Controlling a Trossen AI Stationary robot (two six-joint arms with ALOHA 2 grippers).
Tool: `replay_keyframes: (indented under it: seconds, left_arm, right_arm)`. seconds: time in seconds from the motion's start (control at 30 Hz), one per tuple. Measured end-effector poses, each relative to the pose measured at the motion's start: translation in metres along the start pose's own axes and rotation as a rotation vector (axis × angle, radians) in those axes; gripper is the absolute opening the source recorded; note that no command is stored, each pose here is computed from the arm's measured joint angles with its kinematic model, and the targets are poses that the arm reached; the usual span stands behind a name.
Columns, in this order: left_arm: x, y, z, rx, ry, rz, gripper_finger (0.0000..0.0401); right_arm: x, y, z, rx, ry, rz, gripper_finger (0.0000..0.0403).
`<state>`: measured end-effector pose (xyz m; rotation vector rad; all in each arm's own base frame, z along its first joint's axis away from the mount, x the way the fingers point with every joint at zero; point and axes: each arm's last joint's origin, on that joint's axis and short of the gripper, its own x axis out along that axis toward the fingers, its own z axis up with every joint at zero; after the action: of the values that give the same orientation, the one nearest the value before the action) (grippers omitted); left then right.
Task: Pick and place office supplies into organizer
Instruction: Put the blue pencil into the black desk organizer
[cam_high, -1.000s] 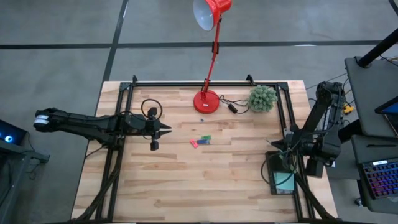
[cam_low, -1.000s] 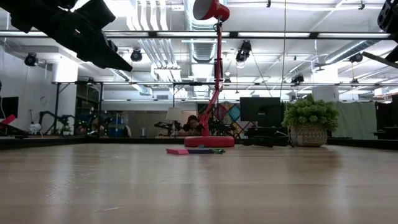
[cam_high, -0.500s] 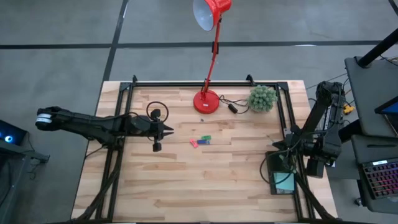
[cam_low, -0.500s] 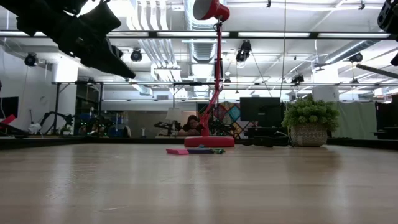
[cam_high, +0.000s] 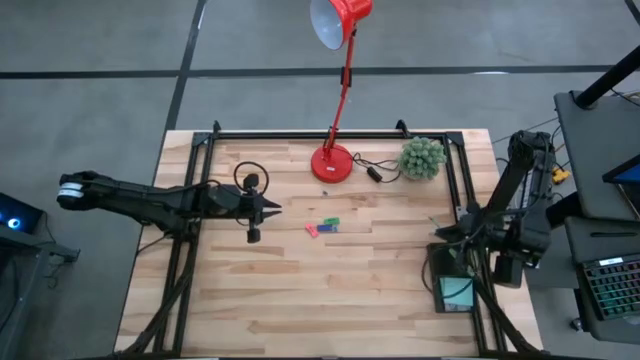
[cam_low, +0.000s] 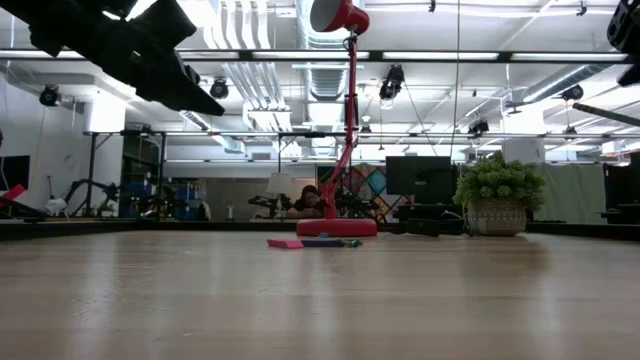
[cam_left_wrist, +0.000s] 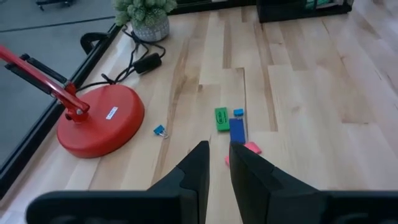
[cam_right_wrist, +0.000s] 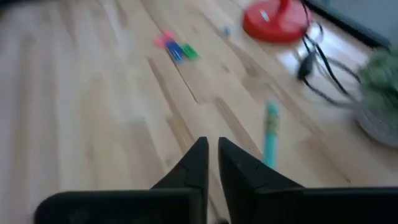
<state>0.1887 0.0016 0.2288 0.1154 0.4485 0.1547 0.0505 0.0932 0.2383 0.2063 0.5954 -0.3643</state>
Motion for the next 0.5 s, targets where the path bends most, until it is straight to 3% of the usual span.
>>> replay_keyframes:
  seconds: [0.23,0.5]
  left_arm:
    - [0.000,0.000,0.000,0.000,0.001,0.000,0.0048]
    - [0.000,0.000,0.004,0.016,-0.044,0.005,0.0047]
  right_arm:
    - [-0.007,0.016,0.016,-0.020,-0.100,0.086,0.0116]
    - [0.002,0.024,0.040,0.011,-0.045,0.022,0.0215]
